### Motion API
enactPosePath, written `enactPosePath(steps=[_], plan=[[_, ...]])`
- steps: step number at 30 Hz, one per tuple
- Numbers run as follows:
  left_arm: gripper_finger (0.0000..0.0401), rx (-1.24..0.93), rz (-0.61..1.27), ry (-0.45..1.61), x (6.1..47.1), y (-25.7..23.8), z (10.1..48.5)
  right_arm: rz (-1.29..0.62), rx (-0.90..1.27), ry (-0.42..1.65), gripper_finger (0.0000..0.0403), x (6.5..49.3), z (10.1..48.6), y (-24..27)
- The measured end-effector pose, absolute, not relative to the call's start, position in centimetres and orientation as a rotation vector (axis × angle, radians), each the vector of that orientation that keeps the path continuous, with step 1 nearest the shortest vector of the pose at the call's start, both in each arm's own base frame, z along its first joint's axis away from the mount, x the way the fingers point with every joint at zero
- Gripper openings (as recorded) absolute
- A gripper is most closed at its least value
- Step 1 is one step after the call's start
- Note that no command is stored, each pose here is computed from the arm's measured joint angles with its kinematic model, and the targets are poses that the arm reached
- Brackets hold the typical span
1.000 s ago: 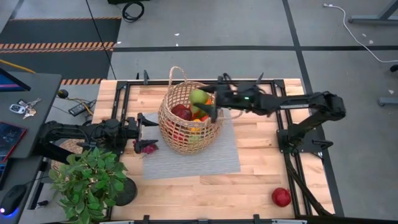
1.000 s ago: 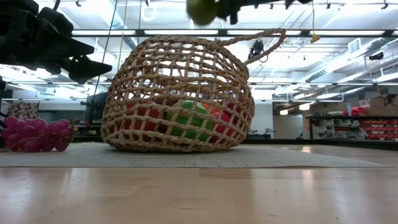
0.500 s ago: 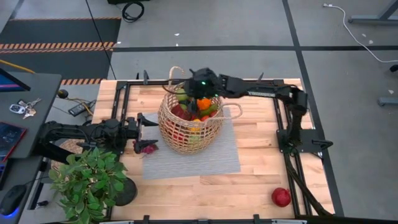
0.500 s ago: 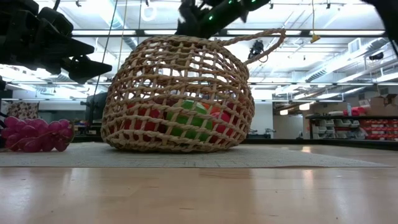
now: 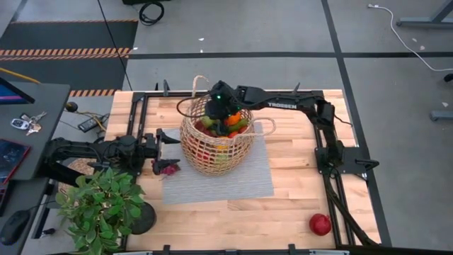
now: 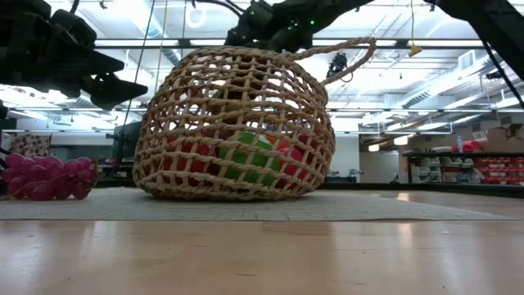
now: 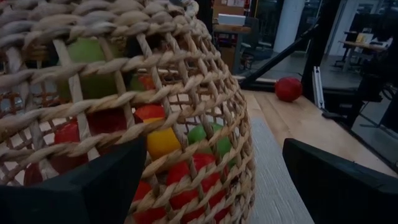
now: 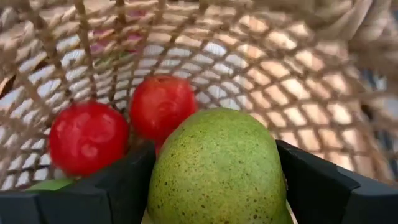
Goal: Build produce basket
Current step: Put the green pear into the brown basket, then put the red pomegranate into the brown basket
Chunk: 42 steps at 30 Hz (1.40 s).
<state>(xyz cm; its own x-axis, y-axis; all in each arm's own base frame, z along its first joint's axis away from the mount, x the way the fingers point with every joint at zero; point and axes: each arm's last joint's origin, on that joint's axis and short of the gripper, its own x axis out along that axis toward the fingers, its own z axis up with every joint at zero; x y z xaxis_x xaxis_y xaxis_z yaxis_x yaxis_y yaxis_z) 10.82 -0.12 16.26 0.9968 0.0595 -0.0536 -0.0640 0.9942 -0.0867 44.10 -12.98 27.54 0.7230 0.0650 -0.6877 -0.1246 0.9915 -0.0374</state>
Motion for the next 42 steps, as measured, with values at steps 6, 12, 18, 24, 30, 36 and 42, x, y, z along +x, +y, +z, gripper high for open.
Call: enactPosePath(steps=[6, 12, 18, 24, 30, 36, 42], plan=[[0.0386, -0.089, 0.062, 0.053, 10.8, -0.1, 16.2, 0.081, -0.021, 0.859, 0.0314, 43.3, 27.0, -12.8], [0.0386, -0.088, 0.062, 0.058, 10.9, -0.1, 16.2, 0.035, 0.066, 0.908, 0.0342, 42.9, 26.7, -13.1], [0.0386, -0.088, 0.062, 0.058, 10.9, -0.1, 16.2, -0.040, 0.059, 0.934, 0.0394, 42.2, 27.5, -13.2], [0.0386, -0.088, 0.062, 0.058, 10.9, -0.1, 16.2, -0.037, 0.005, 0.828, 0.0378, 40.0, 33.5, -11.9], [0.0386, -0.088, 0.062, 0.058, 10.9, -0.1, 16.2, 0.183, -0.006, 0.623, 0.0366, 38.3, 38.7, -6.8], [0.0386, -0.088, 0.062, 0.058, 10.9, -0.1, 16.2, 0.307, 0.019, 0.663, 0.0356, 37.8, 39.3, -0.1], [0.0386, -0.088, 0.062, 0.057, 10.9, -0.1, 16.2, 0.183, 0.137, 0.944, 0.0348, 36.4, 36.9, 4.8]])
